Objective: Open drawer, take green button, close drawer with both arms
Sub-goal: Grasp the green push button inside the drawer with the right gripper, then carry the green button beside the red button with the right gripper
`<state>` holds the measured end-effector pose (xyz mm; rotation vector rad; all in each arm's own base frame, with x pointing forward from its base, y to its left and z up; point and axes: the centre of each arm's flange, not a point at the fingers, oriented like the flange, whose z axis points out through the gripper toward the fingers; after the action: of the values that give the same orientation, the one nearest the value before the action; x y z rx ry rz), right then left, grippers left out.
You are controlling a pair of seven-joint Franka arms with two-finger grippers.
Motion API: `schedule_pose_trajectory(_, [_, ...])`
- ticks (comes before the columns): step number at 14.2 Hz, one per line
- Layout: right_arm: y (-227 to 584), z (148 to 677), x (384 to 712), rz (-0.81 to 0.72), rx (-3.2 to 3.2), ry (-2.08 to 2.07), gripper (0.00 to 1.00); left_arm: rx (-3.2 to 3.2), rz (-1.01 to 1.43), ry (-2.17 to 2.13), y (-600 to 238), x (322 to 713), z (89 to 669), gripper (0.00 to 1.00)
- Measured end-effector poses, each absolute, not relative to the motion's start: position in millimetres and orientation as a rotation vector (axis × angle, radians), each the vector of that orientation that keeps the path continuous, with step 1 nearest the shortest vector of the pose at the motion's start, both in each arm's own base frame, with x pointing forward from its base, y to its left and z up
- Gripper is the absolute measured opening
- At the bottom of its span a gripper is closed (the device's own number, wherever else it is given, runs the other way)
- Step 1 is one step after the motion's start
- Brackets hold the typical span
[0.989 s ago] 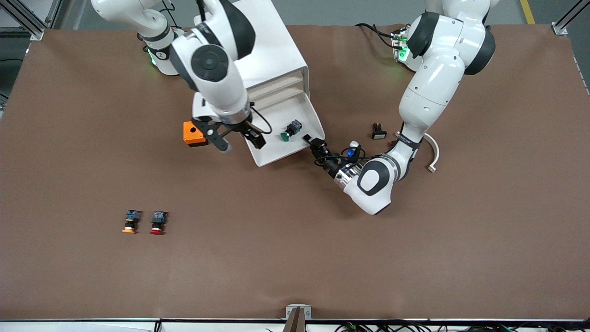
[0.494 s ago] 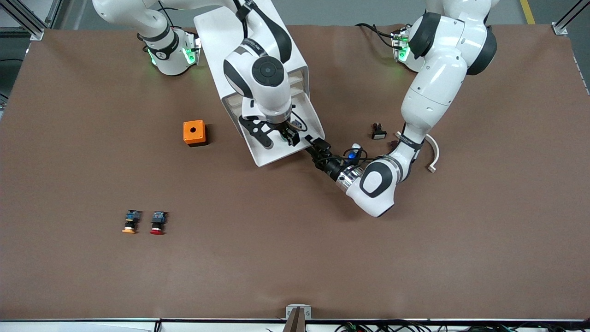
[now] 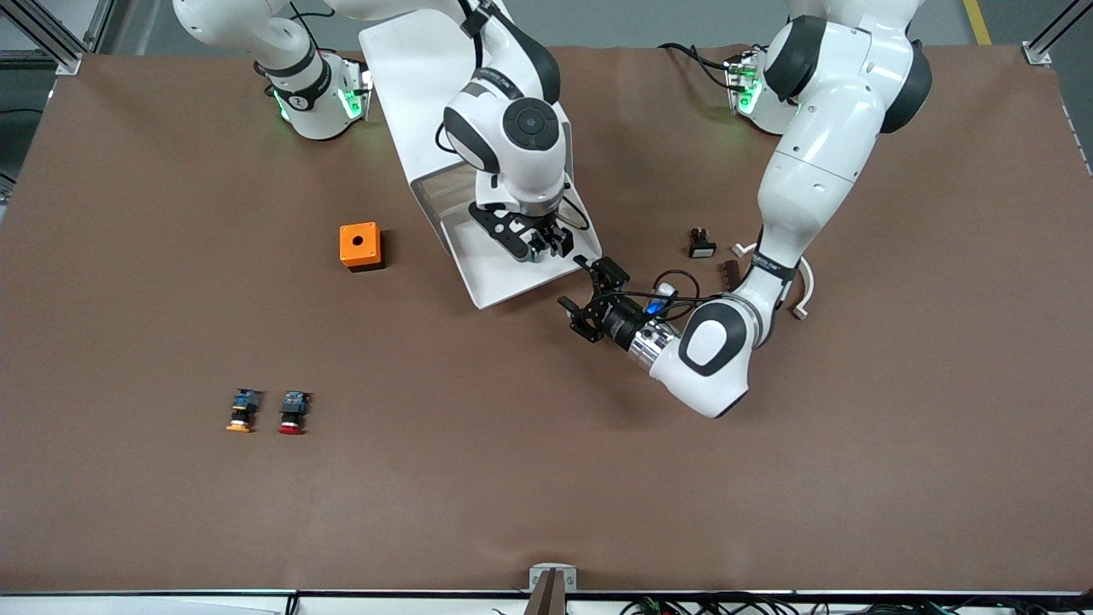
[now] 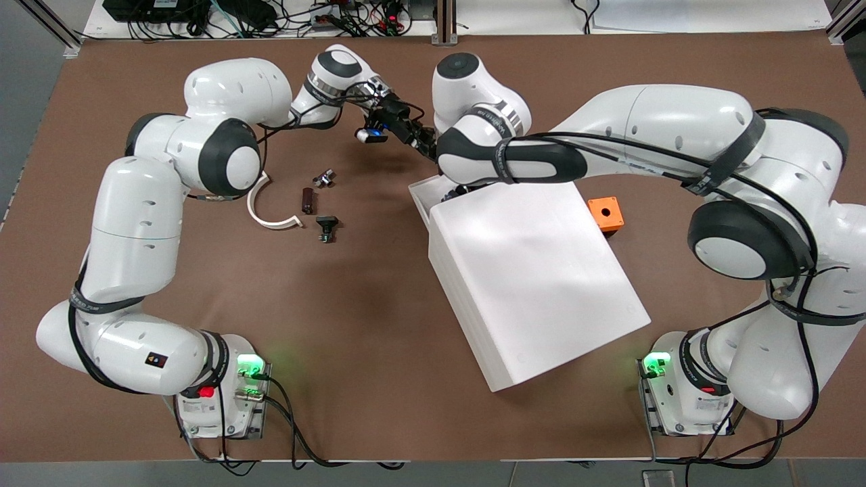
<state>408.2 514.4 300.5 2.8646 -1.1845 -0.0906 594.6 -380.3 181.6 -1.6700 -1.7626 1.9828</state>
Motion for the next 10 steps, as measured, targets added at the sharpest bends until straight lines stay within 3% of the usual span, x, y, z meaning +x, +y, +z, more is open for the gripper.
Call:
schedule_pose_trajectory(4, [521.5,267.9,401.0,-0.093,2.841,-1.185,0.97,-2.022,2.014,-1.705,-357.9,621.2,198.2,0.99])
schedule_pose_trajectory(7, [521.7,267.1,401.4,-0.093,2.840,-1.185,0.64,-2.375,1.900,-1.548,-347.3,630.8,217.0,0.99])
schedule_pose_trajectory(8, [522.0,267.5,401.4,-0.093,2.840,-1.187,0.57,-2.514,1.826,-1.469,-345.8,633.3,228.4,0.99])
schedule_pose_trajectory(9, [522.3,267.7,401.2,-0.093,2.841,-1.186,0.57,-2.640,1.736,-1.400,-343.8,636.9,241.7,0.99])
schedule_pose_trajectory(10, [523.5,268.5,400.6,-0.092,2.844,-1.183,0.48,-2.738,1.638,-1.359,-341.5,641.1,255.0,0.99])
